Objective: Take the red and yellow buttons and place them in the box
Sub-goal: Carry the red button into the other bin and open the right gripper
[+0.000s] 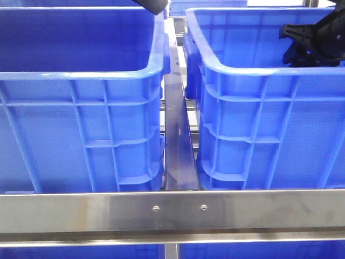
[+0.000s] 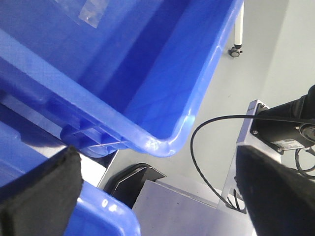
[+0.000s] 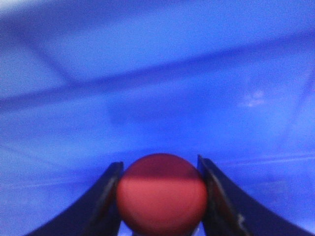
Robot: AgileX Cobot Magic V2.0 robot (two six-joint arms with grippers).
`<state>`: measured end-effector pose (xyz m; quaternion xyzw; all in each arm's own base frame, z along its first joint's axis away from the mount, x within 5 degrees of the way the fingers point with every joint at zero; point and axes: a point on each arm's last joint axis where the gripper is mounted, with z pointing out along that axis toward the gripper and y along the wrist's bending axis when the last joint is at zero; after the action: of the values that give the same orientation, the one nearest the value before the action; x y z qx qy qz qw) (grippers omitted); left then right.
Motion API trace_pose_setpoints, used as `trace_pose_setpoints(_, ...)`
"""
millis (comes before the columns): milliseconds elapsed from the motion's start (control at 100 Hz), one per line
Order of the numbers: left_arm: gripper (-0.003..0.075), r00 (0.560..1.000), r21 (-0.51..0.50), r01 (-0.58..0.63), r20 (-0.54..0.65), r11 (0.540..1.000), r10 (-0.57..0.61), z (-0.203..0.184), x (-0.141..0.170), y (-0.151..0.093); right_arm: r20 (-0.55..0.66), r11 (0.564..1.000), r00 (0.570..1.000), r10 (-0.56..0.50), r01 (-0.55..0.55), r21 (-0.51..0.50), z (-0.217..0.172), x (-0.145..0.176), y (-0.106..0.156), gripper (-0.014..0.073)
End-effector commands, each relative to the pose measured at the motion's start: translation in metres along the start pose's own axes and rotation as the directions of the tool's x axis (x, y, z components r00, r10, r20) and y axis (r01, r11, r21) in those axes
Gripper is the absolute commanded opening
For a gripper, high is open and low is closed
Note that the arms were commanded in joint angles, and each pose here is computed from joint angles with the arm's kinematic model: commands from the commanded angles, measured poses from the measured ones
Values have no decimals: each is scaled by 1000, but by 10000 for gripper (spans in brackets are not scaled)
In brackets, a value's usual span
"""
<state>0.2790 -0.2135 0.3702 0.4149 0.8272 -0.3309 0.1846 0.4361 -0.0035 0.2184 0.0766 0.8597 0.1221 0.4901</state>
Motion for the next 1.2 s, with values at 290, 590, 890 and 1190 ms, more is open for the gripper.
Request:
trace_pose_setpoints(290,599,997,39,-40,65,998,38,-20,-6,-22,87,999,996,-7,10,-31,-16,-28,9,453)
trace_pose_setpoints(590,598,997,39,-40,65,998,38,-20,-6,-22,97,999,995,-8,5,33,-18,-30,4,477)
trace_pose_setpoints(890,598,997,39,-40,65,998,38,-20,-6,-22,105,999,994,-9,6,34,-21,-33,5,476)
trace_pose_setpoints(1190,598,996,28,-40,83,999,37,-20,-7,-21,164,1000,986,-18,15,20,-43,-50,13,472)
